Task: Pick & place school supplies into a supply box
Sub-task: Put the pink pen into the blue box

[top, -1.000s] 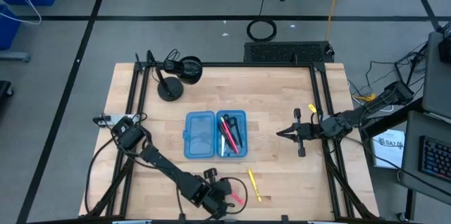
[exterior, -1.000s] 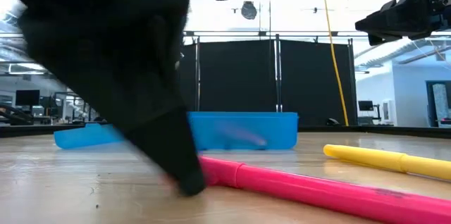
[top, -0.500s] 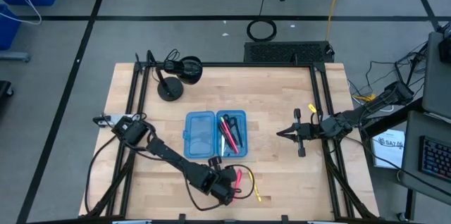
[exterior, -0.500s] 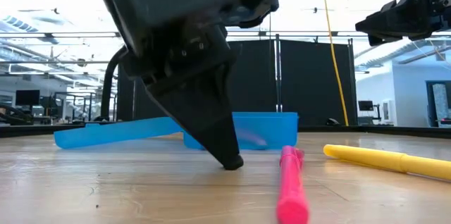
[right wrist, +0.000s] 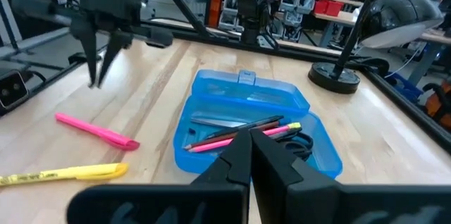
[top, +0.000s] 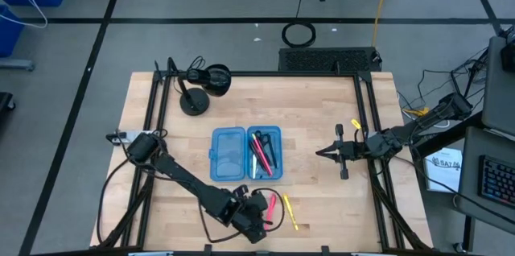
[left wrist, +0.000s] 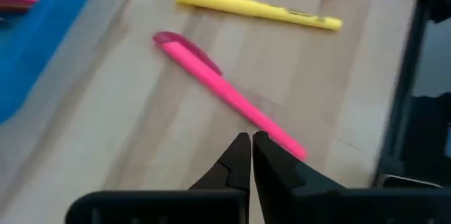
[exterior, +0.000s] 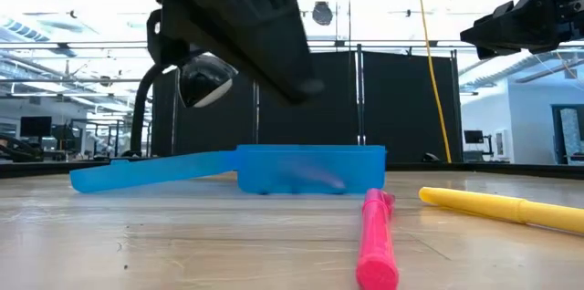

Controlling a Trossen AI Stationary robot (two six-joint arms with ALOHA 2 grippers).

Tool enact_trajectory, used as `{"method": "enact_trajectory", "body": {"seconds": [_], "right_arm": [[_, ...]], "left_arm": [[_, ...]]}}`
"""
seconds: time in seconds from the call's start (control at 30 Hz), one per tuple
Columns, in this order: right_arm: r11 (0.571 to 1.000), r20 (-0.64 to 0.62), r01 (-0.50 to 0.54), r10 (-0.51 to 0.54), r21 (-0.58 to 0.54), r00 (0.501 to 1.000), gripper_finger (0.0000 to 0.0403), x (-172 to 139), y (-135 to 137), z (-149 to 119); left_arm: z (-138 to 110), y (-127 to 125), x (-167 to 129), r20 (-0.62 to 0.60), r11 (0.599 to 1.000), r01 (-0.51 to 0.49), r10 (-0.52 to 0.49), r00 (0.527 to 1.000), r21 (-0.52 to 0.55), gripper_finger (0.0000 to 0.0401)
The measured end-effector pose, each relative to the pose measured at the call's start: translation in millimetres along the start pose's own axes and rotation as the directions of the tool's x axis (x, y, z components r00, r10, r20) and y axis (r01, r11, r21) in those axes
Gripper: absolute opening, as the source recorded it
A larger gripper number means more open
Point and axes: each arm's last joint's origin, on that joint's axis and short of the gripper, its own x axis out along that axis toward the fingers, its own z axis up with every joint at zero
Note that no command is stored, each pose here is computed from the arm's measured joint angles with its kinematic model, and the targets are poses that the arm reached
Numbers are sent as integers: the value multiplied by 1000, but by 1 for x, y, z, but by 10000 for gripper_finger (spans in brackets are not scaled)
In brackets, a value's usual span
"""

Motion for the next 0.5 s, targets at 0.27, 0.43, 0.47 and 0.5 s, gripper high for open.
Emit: {"method": "enact_trajectory", "body": {"seconds": [0.27,0.43,0.47,0.5], "right_arm": [[995,42,10,-6,-98,999,0,0,0,4],[988,43,9,-3,-153,999,0,0,0,4],[986,42,9,-3,-165,999,0,0,0,4],[985,42,10,-3,-171,999,0,0,0,4]], "left_arm": [[2,-21,-17,-25,991,-4,0,1000,-132,3],[13,-31,-18,-74,959,-108,92,993,-260,2],[14,-34,-16,-90,953,-122,101,991,-278,2],[16,-37,-11,-104,946,-132,106,989,-295,2]]}}
